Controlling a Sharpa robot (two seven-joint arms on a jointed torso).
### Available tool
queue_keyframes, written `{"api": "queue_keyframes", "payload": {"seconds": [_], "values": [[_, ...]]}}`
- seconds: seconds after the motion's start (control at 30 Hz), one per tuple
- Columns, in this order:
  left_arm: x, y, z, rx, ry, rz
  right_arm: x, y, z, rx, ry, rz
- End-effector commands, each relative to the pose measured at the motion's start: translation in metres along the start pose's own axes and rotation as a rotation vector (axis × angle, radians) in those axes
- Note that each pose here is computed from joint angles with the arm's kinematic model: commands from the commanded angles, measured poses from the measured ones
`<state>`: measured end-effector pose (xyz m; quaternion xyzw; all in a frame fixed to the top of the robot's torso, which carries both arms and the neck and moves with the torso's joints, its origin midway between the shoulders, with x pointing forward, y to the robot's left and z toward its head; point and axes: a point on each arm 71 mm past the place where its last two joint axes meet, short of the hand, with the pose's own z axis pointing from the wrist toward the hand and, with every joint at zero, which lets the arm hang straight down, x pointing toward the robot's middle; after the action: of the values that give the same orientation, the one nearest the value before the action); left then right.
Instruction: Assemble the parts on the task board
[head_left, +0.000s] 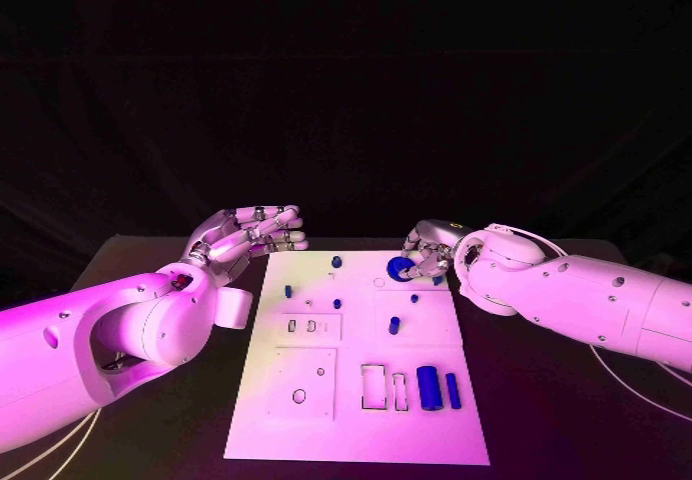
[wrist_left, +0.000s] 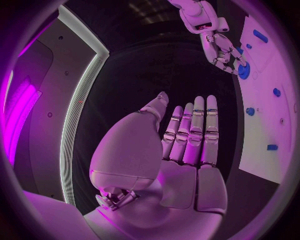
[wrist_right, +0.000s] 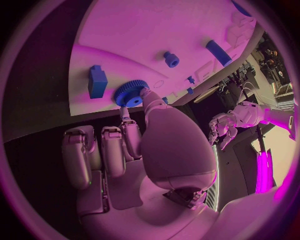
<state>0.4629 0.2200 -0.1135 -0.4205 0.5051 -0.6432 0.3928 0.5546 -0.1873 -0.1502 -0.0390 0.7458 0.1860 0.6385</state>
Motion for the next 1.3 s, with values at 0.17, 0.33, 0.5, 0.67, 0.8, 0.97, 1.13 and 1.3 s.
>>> {"api": "queue_keyframes", "payload": {"seconds": [0.17, 0.33, 0.5, 0.67, 0.8, 0.97, 1.13, 1.3], "values": [[0.0028, -0.0008, 0.0003, 0.004, 0.024, -0.012, 0.002, 0.005, -0.001, -0.03, -0.022, -0.072], [0.0026, -0.0007, 0.0004, 0.003, 0.024, -0.011, -0.001, 0.007, -0.002, -0.049, -0.073, -0.096], [0.0024, -0.0005, 0.0005, 0.001, 0.024, -0.012, -0.003, 0.011, -0.003, -0.073, -0.118, -0.118], [0.0026, -0.0004, 0.0007, -0.001, 0.025, -0.012, -0.003, 0.015, -0.004, -0.09, -0.131, -0.128], [0.0025, -0.0003, 0.0007, -0.002, 0.025, -0.012, -0.004, 0.018, -0.006, -0.105, -0.144, -0.122], [0.0022, 0.0, 0.0007, -0.005, 0.025, -0.012, -0.005, 0.029, -0.011, -0.141, -0.167, -0.106], [0.0022, 0.0001, 0.0009, -0.006, 0.025, -0.012, -0.006, 0.052, -0.012, -0.194, -0.196, -0.098], [0.0032, 0.0004, 0.0014, -0.007, 0.028, -0.013, -0.003, 0.081, -0.004, -0.244, -0.217, -0.107]]}}
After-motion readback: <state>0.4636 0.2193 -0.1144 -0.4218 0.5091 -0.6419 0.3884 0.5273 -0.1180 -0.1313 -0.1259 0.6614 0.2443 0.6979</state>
